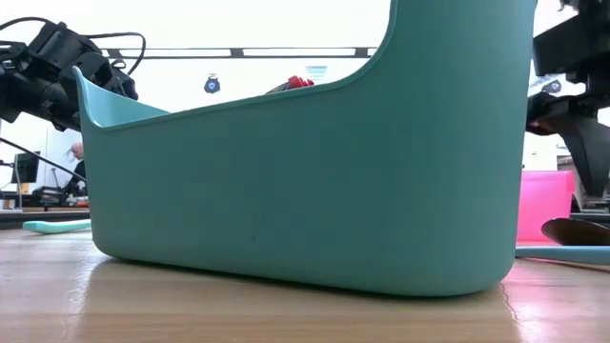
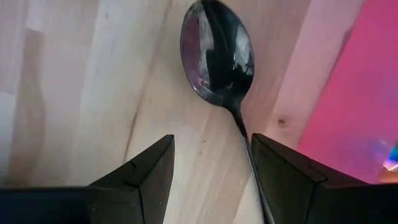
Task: Pick & Place Food Item
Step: Put the black spoon into the pink bin
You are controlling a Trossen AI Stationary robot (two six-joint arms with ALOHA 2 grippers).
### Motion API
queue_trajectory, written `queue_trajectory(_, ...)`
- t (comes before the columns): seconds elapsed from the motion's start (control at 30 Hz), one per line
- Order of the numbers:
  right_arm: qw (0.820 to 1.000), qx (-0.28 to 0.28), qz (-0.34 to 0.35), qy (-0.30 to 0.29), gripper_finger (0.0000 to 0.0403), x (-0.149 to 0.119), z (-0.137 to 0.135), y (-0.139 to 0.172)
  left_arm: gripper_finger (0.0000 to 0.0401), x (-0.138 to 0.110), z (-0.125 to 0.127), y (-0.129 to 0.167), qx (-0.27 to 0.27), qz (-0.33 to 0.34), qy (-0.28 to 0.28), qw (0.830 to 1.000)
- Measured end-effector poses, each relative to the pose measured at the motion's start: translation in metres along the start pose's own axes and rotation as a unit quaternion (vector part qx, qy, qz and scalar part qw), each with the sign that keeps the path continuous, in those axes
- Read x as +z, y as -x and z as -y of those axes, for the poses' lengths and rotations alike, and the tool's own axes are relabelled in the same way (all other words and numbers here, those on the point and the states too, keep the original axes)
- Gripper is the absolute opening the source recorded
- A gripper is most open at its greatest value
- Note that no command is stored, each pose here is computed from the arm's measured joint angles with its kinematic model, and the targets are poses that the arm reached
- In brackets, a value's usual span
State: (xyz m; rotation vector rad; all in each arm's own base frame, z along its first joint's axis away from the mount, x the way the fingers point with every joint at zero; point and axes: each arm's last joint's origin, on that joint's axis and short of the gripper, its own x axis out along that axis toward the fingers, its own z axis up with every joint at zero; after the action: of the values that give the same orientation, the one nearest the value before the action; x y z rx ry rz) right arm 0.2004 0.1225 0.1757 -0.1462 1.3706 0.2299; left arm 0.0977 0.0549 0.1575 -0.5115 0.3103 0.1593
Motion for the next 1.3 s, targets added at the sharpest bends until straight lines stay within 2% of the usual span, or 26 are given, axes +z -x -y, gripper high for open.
queue_trajectory(0.33, 0.998, -0.037, -0.038, 0.013, 0.0209, 0.002, 0.0, -0.023, 0.0315, 0.0, 0.0, 0.0, 0.0, 0.0, 0.0, 1.0)
queue_trajectory(0.6, 0.998, -0.037, -0.047, 0.011, 0.0209, 0.005, 0.0, -0.038, 0.0315, 0.0, 0.0, 0.0, 0.0, 0.0, 0.0, 1.0)
queue_trajectory(1.17, 0.999, -0.014, -0.044, 0.019, 0.0209, 0.004, 0.0, -0.038, 0.0315, 0.0, 0.0, 0.0, 0.0, 0.0, 0.0, 1.0)
queue_trajectory(1.3, 0.999, -0.013, -0.043, 0.018, 0.0186, 0.005, 0.0, -0.038, 0.0315, 0.0, 0.0, 0.0, 0.0, 0.0, 0.0, 1.0)
